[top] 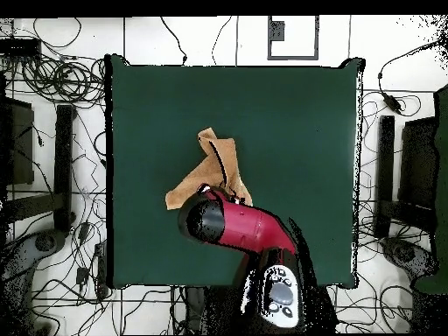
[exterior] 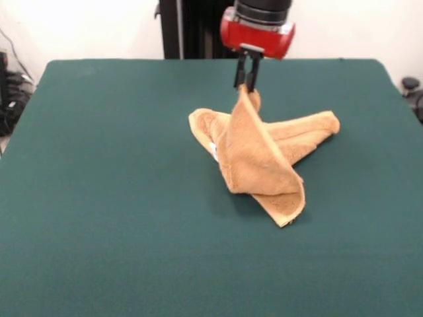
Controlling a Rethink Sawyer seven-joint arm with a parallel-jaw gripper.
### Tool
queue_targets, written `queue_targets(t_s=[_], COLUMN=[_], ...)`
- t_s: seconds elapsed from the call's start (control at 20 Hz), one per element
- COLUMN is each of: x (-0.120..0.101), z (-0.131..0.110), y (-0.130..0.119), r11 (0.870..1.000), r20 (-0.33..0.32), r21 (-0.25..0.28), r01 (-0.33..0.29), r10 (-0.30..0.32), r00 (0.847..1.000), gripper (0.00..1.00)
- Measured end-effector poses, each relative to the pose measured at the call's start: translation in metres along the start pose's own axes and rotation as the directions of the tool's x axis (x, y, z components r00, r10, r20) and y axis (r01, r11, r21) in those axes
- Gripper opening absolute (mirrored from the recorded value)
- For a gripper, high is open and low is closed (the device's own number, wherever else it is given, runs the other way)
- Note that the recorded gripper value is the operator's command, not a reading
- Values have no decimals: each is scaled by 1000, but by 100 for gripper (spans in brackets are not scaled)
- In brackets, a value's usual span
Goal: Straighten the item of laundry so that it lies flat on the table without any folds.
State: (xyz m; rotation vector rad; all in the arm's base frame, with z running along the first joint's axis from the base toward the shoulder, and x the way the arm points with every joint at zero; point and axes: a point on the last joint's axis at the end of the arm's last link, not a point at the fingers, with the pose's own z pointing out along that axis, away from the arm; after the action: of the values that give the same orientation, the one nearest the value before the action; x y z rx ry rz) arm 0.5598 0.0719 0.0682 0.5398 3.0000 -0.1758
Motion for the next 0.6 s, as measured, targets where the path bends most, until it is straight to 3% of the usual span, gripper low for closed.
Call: queue_targets(t_s=[0.35, 0.6], x=[20, 35], z=[-13, -25], y=[27, 53], r11=[999, 994], r20=[-54, -75], r21=[23, 51], r01=[-33, -100], r10=[34, 104], r00=[998, 992], gripper=[0, 0])
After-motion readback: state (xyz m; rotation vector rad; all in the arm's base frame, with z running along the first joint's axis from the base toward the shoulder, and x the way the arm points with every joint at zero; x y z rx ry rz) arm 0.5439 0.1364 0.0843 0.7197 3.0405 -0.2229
